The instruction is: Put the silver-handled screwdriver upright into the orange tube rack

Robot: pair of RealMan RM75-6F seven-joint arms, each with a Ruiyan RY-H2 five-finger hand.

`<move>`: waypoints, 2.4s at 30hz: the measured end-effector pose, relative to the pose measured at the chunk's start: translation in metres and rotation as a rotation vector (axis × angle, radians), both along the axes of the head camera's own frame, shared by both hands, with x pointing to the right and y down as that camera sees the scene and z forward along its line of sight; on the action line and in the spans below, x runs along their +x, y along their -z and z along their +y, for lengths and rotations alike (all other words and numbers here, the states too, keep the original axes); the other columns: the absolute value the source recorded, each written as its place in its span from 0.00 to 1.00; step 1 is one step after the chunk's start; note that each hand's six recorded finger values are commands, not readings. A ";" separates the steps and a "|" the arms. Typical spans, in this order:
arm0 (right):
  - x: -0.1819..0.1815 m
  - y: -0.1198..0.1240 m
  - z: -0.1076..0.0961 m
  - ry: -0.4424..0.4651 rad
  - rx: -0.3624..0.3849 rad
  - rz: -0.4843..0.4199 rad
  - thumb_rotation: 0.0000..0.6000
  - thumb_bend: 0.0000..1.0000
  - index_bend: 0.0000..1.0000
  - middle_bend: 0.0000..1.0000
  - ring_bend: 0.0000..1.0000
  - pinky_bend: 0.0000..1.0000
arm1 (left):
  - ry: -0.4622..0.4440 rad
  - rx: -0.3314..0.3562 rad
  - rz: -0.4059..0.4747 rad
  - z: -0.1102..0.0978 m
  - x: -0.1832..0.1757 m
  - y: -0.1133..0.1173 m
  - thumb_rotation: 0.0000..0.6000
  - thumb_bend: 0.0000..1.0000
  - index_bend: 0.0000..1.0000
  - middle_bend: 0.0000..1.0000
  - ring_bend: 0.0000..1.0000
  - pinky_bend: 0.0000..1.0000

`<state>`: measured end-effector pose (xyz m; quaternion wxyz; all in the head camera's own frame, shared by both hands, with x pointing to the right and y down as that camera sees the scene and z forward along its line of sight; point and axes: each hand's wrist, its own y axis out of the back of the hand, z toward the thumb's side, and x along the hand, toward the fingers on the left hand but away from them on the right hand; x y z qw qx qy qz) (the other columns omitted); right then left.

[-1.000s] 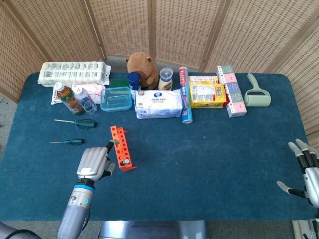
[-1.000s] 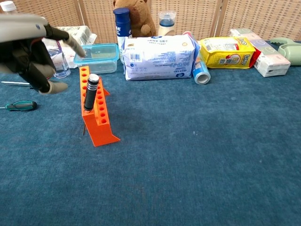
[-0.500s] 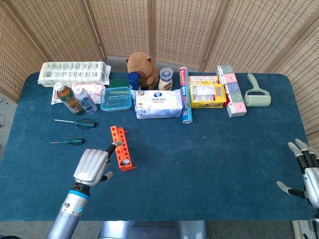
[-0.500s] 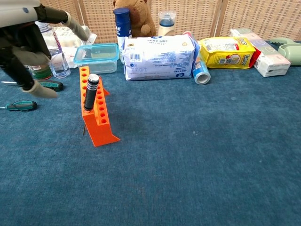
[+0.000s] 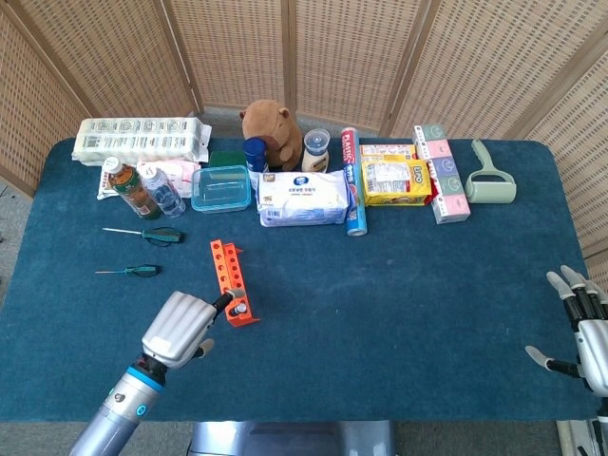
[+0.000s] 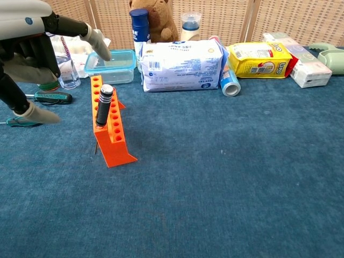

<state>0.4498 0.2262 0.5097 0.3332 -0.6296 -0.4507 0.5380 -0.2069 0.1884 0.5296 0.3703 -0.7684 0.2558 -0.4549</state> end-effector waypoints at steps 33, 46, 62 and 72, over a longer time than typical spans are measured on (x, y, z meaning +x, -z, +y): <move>-0.002 -0.002 0.001 0.003 -0.005 0.011 1.00 0.00 0.04 0.00 0.00 0.00 | -0.207 0.016 0.012 -0.012 -0.003 -0.005 1.00 0.17 0.28 0.96 0.95 1.00; 0.000 -0.001 0.000 -0.002 -0.002 0.002 1.00 0.00 0.04 0.00 0.00 0.00 | -0.206 -0.028 -0.044 -0.010 0.002 -0.021 1.00 0.17 0.30 0.96 0.95 1.00; 0.001 0.000 0.000 -0.006 -0.002 0.000 1.00 0.00 0.04 0.00 0.00 0.00 | -0.194 -0.038 -0.062 -0.008 0.000 -0.018 1.00 0.17 0.30 0.96 0.95 1.00; 0.001 0.000 0.000 -0.008 -0.003 0.000 1.00 0.00 0.04 0.00 0.00 0.00 | -0.185 -0.042 -0.065 -0.010 -0.003 -0.015 1.00 0.17 0.30 0.96 0.95 1.00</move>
